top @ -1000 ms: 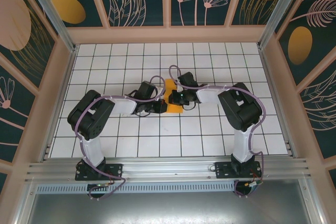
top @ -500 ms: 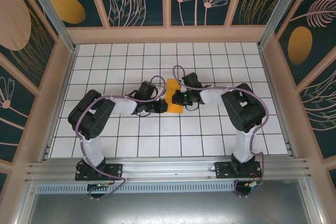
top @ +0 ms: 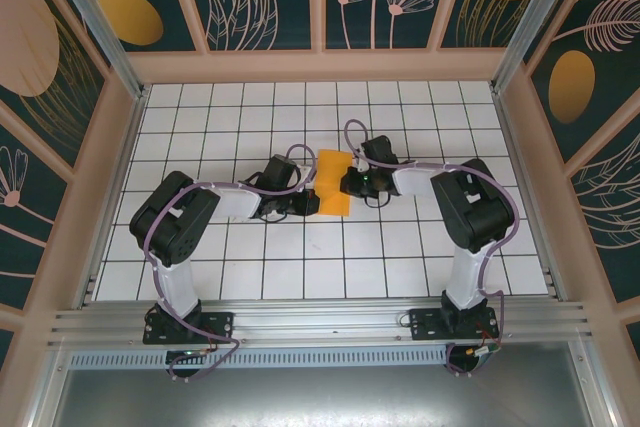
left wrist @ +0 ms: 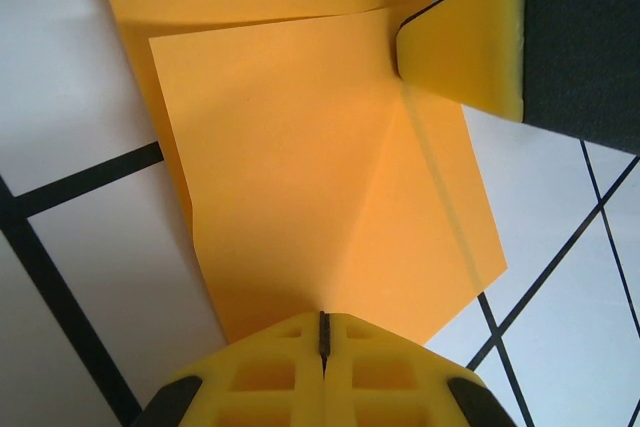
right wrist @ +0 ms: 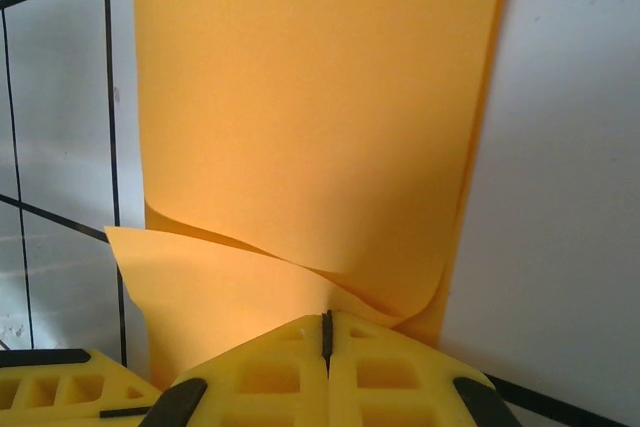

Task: Fold a paper plane with a square sheet of paper (fold left side to right side)
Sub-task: Fold the triangle a second time at the center of the table.

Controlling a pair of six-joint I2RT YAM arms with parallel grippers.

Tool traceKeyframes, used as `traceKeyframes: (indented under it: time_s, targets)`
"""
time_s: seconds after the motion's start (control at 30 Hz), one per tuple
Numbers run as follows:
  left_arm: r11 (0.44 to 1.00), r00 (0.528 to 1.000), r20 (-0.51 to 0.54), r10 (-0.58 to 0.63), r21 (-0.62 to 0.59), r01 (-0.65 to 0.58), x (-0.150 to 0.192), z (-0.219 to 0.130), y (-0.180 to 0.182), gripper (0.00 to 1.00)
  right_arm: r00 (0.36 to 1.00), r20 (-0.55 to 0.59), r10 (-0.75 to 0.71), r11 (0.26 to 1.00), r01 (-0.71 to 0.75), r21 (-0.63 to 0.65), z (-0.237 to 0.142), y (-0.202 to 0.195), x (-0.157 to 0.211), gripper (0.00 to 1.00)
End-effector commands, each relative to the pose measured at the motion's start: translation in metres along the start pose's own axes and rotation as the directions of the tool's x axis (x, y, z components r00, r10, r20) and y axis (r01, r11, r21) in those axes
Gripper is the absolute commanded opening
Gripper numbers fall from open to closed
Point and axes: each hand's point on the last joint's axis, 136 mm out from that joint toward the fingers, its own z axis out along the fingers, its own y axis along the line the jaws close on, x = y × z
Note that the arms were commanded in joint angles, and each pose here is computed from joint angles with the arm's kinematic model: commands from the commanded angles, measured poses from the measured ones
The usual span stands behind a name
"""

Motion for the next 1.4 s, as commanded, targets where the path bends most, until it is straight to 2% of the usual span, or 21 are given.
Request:
traceKeyframes:
  time_s: [0.0, 0.1, 0.27, 0.6, 0.8, 1.1, 1.23, 1.37]
  targets:
    - [0.993, 0.992, -0.115, -0.060, -0.112, 0.047, 0.044, 0.007, 0.035, 0.01, 0.994, 0.094, -0.047, 0.999, 0.046, 0.017, -0.025, 0.007, -0.020, 0.00]
    - [0.993, 0.992, -0.110, -0.055, -0.109, 0.043, 0.042, 0.006, 0.034, 0.01, 0.991, 0.100, -0.094, 0.995, 0.097, -0.029, -0.030, 0.031, -0.021, 0.00]
    - [0.993, 0.993, -0.102, -0.053, -0.107, 0.042, 0.040, 0.005, 0.032, 0.01, 0.993, 0.043, -0.107, 0.990, 0.110, -0.086, -0.006, 0.051, -0.008, 0.00]
    - [0.992, 0.993, -0.105, -0.057, -0.114, 0.045, 0.040, 0.005, 0.034, 0.01, 0.997, 0.009, -0.075, 0.997, 0.075, 0.011, 0.011, 0.018, -0.004, 0.00]
    - [0.992, 0.992, -0.109, -0.061, -0.120, 0.048, 0.041, 0.005, 0.035, 0.01, 0.999, 0.020, -0.046, 0.997, 0.045, 0.069, 0.003, -0.007, -0.008, 0.00]
    - [0.992, 0.993, -0.106, -0.058, -0.115, 0.046, 0.041, 0.005, 0.034, 0.01, 0.998, 0.053, -0.019, 0.996, 0.014, 0.086, -0.008, -0.029, -0.021, 0.00]
    - [0.994, 0.994, -0.096, -0.050, -0.102, 0.040, 0.038, 0.004, 0.031, 0.01, 0.995, 0.089, -0.039, 0.997, 0.034, 0.066, -0.022, -0.018, -0.031, 0.00]
    - [0.996, 0.996, -0.082, -0.039, -0.078, 0.033, 0.032, 0.003, 0.024, 0.01, 0.988, 0.129, -0.086, 0.996, 0.084, 0.022, -0.039, 0.010, -0.037, 0.00]
